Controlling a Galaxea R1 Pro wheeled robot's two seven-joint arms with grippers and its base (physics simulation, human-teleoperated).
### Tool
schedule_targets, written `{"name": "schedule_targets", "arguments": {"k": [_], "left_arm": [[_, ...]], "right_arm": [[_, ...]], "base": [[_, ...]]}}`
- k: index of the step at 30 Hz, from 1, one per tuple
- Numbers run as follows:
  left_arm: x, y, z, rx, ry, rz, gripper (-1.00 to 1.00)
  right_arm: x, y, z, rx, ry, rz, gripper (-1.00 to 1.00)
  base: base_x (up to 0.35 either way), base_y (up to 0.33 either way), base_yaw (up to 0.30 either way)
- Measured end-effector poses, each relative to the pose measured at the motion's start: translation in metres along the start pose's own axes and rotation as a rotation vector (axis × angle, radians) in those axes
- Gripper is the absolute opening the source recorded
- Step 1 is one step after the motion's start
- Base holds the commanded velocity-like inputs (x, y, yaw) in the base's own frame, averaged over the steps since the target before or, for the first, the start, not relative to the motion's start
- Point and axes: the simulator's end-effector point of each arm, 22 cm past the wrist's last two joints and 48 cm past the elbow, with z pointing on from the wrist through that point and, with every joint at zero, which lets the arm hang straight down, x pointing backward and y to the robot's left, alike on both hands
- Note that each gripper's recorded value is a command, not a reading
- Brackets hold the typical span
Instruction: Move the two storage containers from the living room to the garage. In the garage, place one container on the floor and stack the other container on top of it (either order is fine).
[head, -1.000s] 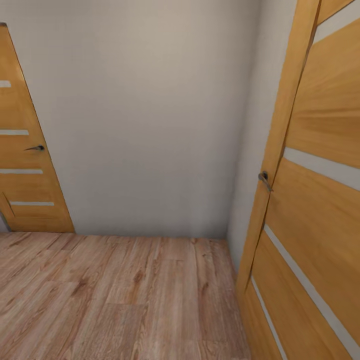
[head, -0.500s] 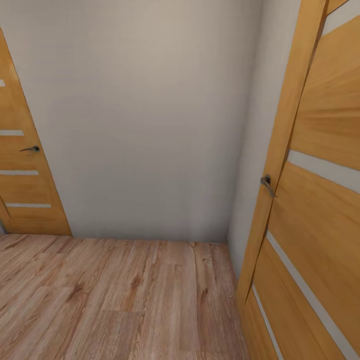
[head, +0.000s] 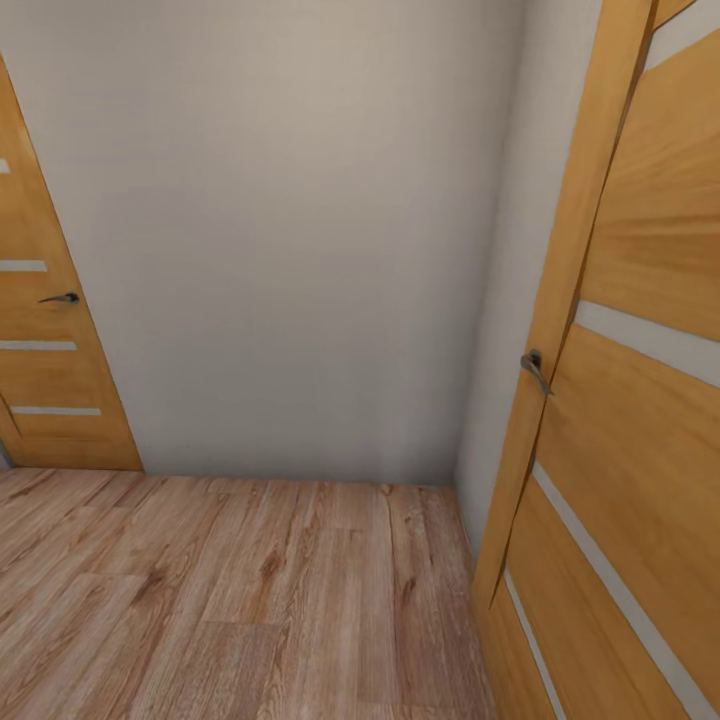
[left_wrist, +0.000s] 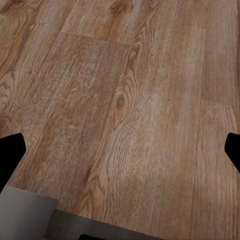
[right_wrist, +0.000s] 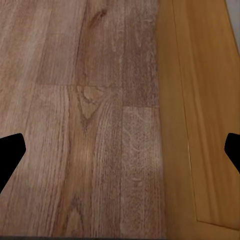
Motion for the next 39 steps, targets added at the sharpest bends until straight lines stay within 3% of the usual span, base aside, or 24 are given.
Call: {"name": "schedule_targets", "arguments": {"k": [12,25,39], "left_arm": [[0.0002,-0.0008,-0.0001,0.001,0.001,-0.002,1.0],[0.0009,0.0007,-0.0001,-0.001,0.004,-0.001,1.0],[0.0009,0.0005,0.0,-0.001,0.004,-0.001,1.0]], "right_arm": [[-0.0004,-0.0006,0.0,0.002,-0.002,0.001,1.0],[0.0,-0.0007,-0.0002,0.003,0.0,0.001,1.0],[0.0002,-0.0005,0.0001,0.002,0.001,0.001,1.0]], "base": [[0.002,0.0,0.0],[0.262,0.0,0.0],[0.021,0.0,0.0]]}}
